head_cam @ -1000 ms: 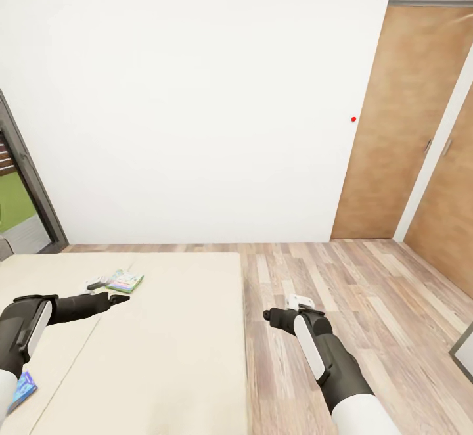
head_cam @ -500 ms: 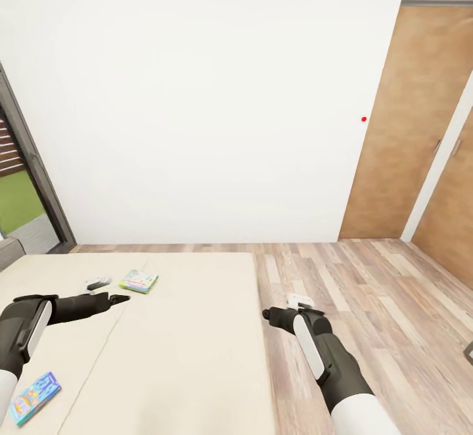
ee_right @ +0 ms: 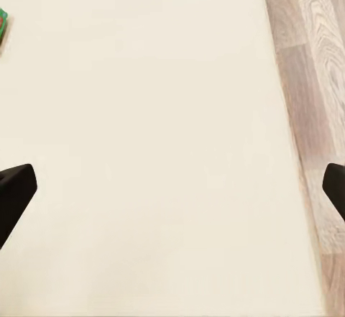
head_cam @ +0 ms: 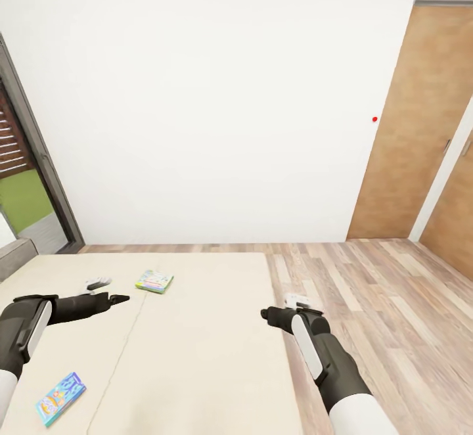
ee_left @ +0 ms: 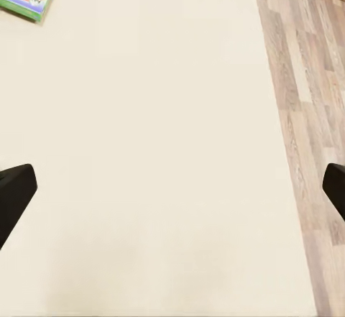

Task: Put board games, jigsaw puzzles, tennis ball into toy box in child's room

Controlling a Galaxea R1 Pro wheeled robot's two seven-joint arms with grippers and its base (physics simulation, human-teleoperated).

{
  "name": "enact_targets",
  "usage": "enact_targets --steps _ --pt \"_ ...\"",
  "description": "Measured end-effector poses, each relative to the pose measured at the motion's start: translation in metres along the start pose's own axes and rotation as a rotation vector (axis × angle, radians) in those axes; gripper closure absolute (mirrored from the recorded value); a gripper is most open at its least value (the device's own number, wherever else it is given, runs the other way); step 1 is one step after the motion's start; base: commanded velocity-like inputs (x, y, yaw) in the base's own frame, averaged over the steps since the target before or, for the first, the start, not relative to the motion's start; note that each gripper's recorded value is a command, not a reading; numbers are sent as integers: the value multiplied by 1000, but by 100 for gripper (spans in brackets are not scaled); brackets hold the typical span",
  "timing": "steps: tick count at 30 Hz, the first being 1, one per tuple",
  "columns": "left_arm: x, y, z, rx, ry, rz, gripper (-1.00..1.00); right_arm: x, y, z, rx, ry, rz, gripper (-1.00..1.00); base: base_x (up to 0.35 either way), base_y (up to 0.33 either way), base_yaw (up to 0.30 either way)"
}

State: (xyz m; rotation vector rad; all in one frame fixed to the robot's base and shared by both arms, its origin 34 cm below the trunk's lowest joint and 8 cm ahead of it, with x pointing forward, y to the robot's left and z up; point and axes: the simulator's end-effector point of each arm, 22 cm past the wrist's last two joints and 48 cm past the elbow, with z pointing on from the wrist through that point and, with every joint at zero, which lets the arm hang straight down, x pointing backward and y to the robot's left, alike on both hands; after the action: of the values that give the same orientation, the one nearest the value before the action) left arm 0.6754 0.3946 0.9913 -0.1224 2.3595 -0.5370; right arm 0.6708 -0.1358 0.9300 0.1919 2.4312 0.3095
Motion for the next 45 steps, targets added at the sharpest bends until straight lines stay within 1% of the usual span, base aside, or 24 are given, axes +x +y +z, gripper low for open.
enact_targets --steps 45 --pt "0 2 0 -7 0 2 -100 1 2 0 -3 0 0 -100 0 283 0"
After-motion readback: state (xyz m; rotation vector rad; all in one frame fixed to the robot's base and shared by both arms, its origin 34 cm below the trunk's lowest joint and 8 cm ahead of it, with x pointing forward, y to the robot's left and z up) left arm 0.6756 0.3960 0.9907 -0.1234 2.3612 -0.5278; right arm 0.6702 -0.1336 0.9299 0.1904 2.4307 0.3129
